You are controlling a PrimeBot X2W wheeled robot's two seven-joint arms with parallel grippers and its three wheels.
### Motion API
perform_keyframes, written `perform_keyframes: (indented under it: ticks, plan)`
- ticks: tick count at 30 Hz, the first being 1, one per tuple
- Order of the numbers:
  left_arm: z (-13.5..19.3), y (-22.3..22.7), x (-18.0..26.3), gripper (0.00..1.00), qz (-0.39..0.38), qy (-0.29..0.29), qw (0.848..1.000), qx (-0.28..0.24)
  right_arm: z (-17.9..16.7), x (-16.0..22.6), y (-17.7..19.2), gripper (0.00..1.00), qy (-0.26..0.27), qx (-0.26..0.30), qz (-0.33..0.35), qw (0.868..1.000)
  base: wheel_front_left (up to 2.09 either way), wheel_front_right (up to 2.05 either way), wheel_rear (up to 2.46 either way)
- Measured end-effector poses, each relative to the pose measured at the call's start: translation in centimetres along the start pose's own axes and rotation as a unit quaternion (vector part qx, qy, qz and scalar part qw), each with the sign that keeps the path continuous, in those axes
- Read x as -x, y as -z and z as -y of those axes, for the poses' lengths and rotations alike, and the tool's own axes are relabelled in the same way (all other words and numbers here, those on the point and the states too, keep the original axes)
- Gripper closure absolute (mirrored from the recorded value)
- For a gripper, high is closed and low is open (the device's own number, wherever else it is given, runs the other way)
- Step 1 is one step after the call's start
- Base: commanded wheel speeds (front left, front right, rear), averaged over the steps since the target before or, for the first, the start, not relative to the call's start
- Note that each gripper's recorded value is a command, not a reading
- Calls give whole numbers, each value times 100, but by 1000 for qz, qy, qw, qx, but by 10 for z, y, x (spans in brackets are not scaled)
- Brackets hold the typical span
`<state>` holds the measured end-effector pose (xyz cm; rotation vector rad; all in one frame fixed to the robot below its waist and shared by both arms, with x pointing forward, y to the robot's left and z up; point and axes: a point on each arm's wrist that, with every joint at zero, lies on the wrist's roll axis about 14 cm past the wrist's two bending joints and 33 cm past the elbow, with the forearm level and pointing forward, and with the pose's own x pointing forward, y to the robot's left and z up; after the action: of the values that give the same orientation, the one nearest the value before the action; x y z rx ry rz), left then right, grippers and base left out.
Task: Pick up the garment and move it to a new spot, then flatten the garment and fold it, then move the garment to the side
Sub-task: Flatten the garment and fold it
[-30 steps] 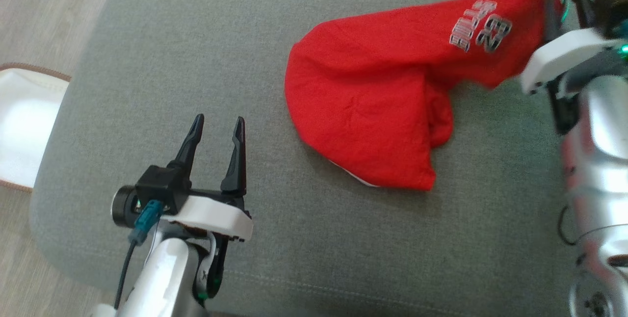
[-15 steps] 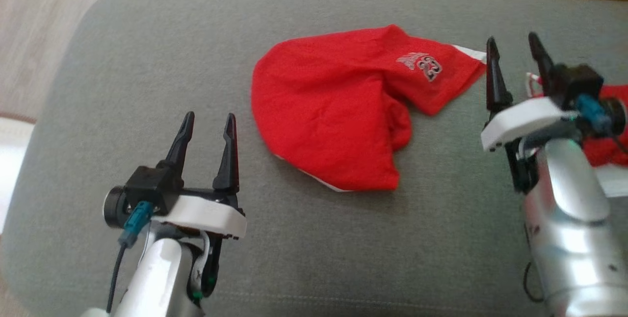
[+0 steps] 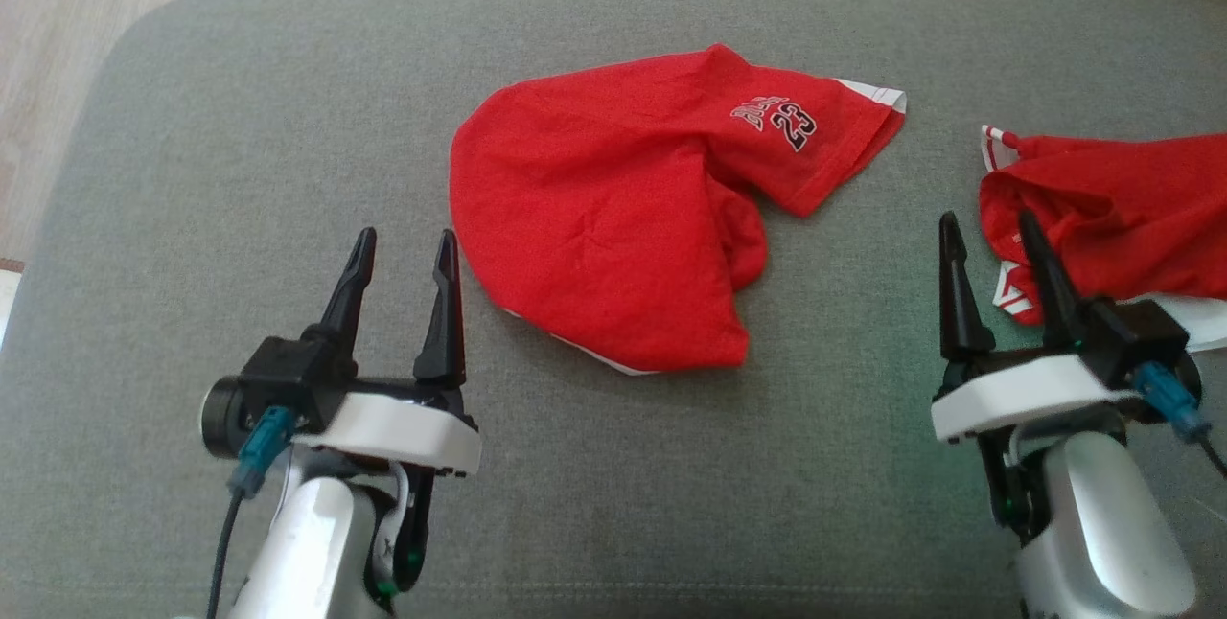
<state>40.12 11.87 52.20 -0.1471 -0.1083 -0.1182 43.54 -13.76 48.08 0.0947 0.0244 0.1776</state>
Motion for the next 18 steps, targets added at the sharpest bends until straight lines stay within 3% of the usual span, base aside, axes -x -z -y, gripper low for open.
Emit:
perform_keyframes:
  ticks: [6, 10, 13, 18]
  plan:
    - [-1, 3, 1, 0, -4, -1, 1000, 0, -15, 1, 3, 0, -20, -8, -8, 1000, 0, 0, 0]
    - [-7, 12, 4, 0, -19, -9, 1000, -2, -58, -1, 18, 0, -82, -33, -50, 995, 0, 0, 0]
    - [-12, 16, 5, 0, -26, -16, 1000, -2, -97, 10, 46, 0, -136, -49, -114, 983, 0, 0, 0]
    - [-19, 19, 5, 0, -30, -27, 999, 0, -127, 31, 88, 0, -183, -49, -204, 961, 0, 0, 0]
